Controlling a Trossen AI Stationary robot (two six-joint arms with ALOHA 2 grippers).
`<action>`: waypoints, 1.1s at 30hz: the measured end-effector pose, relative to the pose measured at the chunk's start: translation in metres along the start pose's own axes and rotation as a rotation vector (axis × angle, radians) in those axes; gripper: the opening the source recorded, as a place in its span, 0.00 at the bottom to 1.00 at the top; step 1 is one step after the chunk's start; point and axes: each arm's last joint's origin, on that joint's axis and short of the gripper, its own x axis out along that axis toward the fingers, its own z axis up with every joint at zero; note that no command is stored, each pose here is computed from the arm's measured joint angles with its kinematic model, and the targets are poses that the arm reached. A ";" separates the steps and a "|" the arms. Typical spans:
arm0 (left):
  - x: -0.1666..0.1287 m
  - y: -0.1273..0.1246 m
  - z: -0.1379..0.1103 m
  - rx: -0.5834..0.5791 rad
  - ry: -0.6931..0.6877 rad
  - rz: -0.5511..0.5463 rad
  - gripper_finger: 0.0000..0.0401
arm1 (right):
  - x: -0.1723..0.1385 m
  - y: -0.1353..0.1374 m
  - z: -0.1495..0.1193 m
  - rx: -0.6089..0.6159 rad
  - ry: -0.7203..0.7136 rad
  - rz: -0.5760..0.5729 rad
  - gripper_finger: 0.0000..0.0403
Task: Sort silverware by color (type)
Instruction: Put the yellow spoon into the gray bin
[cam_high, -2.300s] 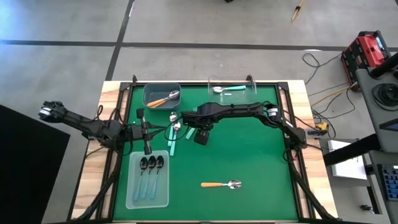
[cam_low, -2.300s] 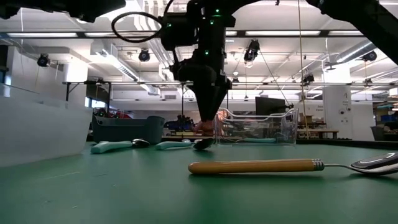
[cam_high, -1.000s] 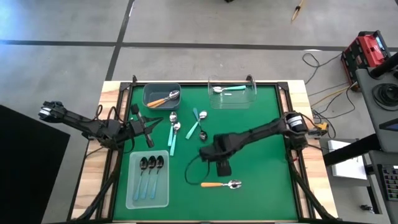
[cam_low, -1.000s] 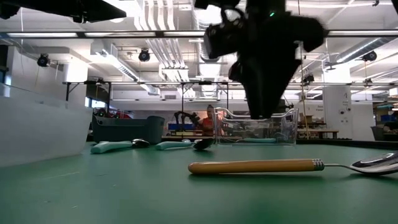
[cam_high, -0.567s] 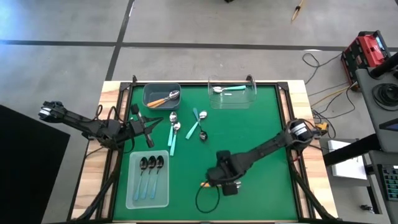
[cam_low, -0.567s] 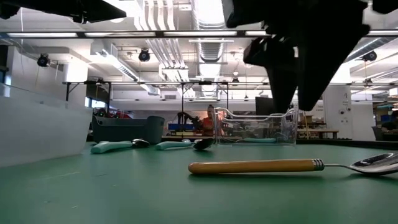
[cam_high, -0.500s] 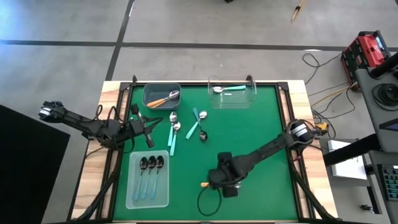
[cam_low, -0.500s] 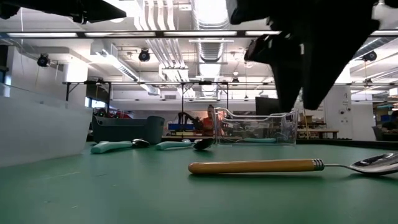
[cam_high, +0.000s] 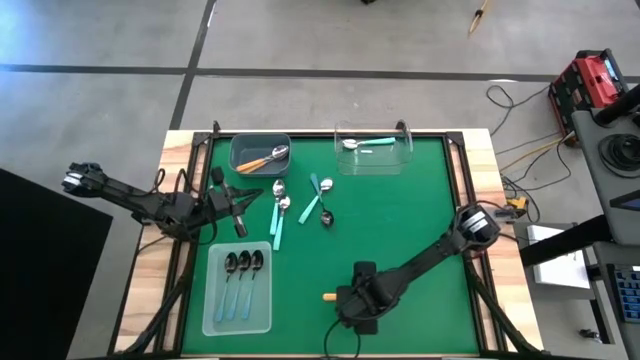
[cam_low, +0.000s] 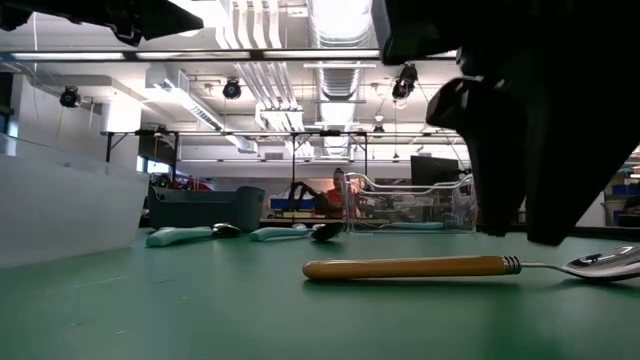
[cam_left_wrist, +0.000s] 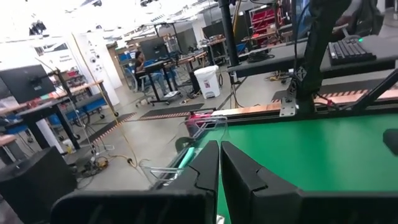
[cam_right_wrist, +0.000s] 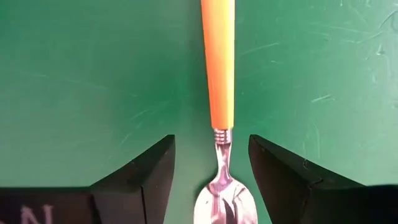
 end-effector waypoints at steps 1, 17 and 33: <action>0.000 0.000 0.000 -0.013 0.001 0.000 0.00 | 0.003 0.000 0.000 0.006 0.003 -0.002 0.49; 0.004 -0.005 -0.004 -0.078 0.029 -0.010 0.00 | 0.025 -0.009 -0.006 -0.017 -0.055 -0.067 0.48; 0.004 -0.007 -0.004 -0.078 0.021 -0.051 0.00 | 0.030 -0.016 -0.004 -0.091 -0.064 -0.036 0.07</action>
